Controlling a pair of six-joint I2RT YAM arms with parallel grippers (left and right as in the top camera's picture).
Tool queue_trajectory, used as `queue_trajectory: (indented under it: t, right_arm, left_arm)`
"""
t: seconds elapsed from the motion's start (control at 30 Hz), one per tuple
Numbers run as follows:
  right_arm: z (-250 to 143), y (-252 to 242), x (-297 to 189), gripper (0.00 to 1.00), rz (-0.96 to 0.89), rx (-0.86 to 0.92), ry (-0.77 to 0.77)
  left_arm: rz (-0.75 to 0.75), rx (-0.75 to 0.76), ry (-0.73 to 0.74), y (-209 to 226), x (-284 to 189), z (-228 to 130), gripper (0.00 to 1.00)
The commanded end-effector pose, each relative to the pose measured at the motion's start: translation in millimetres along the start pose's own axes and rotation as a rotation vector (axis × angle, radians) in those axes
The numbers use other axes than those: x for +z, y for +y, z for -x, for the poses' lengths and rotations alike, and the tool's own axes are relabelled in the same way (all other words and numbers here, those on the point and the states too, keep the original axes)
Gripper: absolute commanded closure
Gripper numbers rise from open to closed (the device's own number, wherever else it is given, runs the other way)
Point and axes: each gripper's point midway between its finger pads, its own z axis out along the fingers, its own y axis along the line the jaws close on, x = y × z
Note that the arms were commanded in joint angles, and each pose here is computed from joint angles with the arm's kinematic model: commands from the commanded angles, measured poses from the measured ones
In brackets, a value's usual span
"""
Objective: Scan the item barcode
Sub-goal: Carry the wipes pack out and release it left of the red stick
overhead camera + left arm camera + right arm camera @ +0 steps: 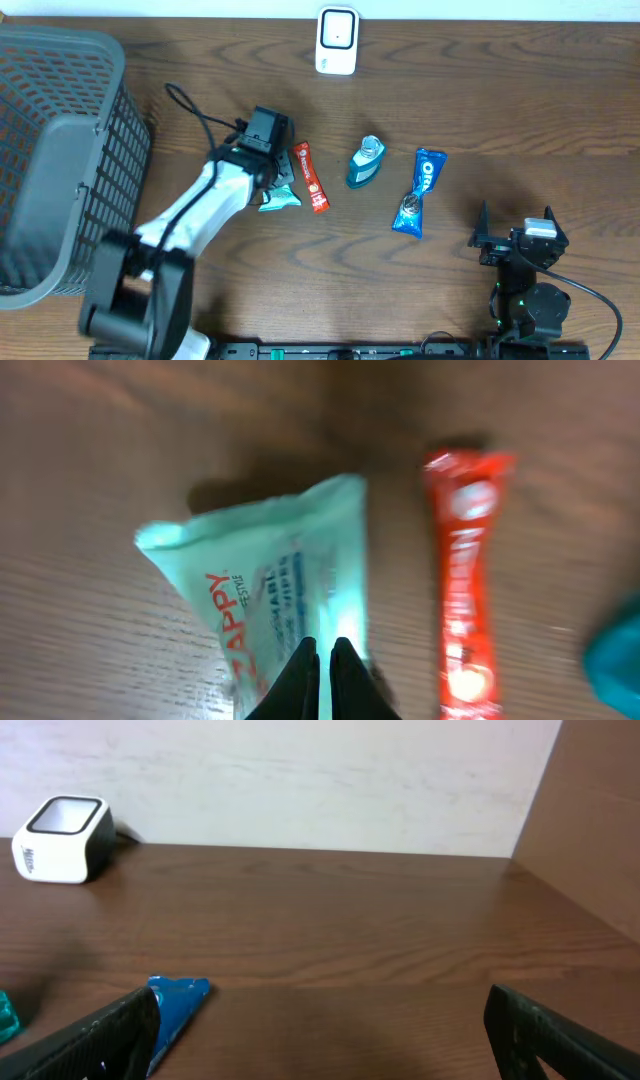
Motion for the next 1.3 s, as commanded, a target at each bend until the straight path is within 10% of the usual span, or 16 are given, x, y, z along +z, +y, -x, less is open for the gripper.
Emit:
queue_trajectory:
  t: [0.0, 0.3, 0.73, 1.27]
  right_arm:
    - [-0.7, -1.9, -0.2, 0.01, -0.009, 0.010, 0.001]
    - [-0.8, -1.9, -0.2, 0.01, -0.009, 0.010, 0.002]
    - [-0.7, -1.9, -0.2, 0.01, -0.009, 0.010, 0.001]
    - [-0.7, -1.9, -0.2, 0.01, -0.009, 0.010, 0.001]
  left_arm:
    - [0.068, -0.051, 0.060, 11.9, 22.0, -14.3, 0.93]
    - [0.081, -0.060, 0.077, 13.9, 27.5, -17.7, 0.93]
    - [0.023, 0.007, -0.254, 6.0, -90.2, 49.7, 0.93]
    - [0.105, -0.007, 0.154, 31.6, 42.7, -24.8, 0.93]
